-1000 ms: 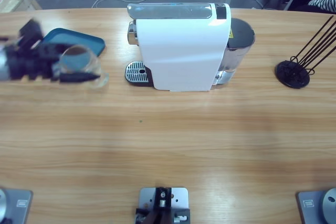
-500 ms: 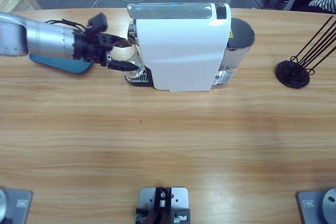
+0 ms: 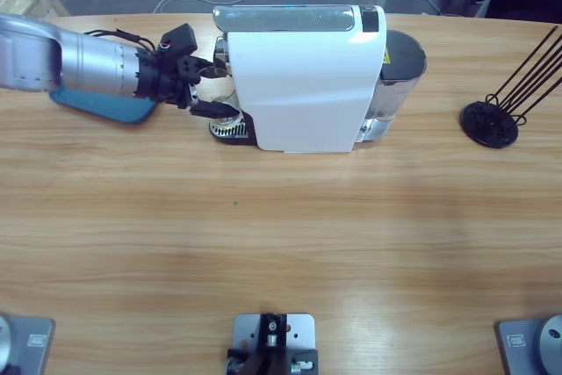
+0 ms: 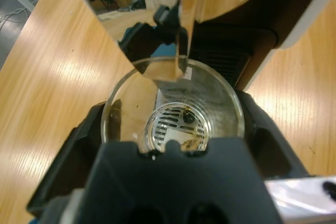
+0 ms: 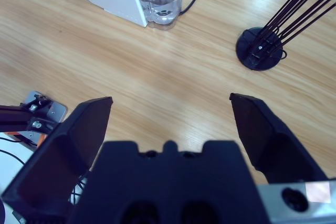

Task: Pour coffee

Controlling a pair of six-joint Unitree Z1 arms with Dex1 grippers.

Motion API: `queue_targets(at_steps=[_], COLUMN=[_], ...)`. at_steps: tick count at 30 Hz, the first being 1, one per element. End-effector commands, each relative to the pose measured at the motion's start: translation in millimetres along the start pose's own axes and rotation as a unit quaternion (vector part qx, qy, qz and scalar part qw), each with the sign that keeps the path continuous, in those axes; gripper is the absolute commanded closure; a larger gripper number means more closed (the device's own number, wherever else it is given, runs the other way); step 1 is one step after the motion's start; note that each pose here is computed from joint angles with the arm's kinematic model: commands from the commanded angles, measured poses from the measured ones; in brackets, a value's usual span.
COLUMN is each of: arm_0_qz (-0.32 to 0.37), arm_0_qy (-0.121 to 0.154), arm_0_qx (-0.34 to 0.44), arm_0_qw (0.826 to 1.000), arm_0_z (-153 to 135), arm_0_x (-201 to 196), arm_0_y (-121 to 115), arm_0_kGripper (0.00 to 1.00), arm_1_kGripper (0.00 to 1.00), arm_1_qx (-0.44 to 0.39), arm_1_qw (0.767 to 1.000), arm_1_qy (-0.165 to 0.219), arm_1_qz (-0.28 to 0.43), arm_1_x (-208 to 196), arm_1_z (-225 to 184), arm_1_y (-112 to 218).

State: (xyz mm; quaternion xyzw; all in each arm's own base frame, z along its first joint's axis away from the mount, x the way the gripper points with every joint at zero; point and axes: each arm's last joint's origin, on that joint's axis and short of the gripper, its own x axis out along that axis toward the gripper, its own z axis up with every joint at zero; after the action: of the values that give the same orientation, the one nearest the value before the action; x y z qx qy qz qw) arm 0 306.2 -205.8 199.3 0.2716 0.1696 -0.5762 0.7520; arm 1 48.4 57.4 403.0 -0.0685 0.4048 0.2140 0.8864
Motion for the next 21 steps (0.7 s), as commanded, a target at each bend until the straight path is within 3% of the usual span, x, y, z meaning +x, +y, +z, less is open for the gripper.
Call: queue_targets(at_steps=[1,6,13,16,19,20,21], arm_0_qz=[-0.03,-0.027,0.054,0.084,0.107,0.109,0.116], arm_0_qy=[0.013,0.01,-0.018,-0.037,-0.048,-0.048,-0.034], arm_0_qx=[-0.032,-0.038,-0.064,-0.075,-0.095,-0.11,-0.13], arm_0_qw=[0.999,0.999,0.996,0.993,0.989,0.987,0.984], arm_0_z=[-14.7,-12.5,-5.0,3.0,7.1,7.4,6.8], arm_0_x=[13.3,-3.0,-86.5,-117.5,-141.3,-146.9,-151.1], arm_0_y=[-3.3,-11.4,-22.1,-38.0,-60.2,-68.3,-75.5], arm_0_kGripper=[0.009,0.009,0.009,0.009,0.009,0.011,0.012], arm_1_kGripper=[0.0,0.0,0.0,0.08,0.452,0.763,0.99], arm_1_qx=[-0.012,-0.005,0.018,0.019,0.072,0.089,0.102], arm_1_qw=[1.0,1.0,0.998,0.997,0.995,0.995,0.994], arm_1_qy=[0.02,-0.008,-0.051,-0.05,-0.052,-0.046,-0.036], arm_1_qz=[-0.012,-0.016,-0.035,-0.05,-0.04,-0.017,-0.009], arm_1_x=[14.5,9.8,18.3,24.7,38.9,48.2,60.1], arm_1_z=[1.9,12.7,72.7,107.0,154.7,172.5,186.7], arm_1_y=[8.0,10.5,33.2,32.3,23.7,22.4,22.2])
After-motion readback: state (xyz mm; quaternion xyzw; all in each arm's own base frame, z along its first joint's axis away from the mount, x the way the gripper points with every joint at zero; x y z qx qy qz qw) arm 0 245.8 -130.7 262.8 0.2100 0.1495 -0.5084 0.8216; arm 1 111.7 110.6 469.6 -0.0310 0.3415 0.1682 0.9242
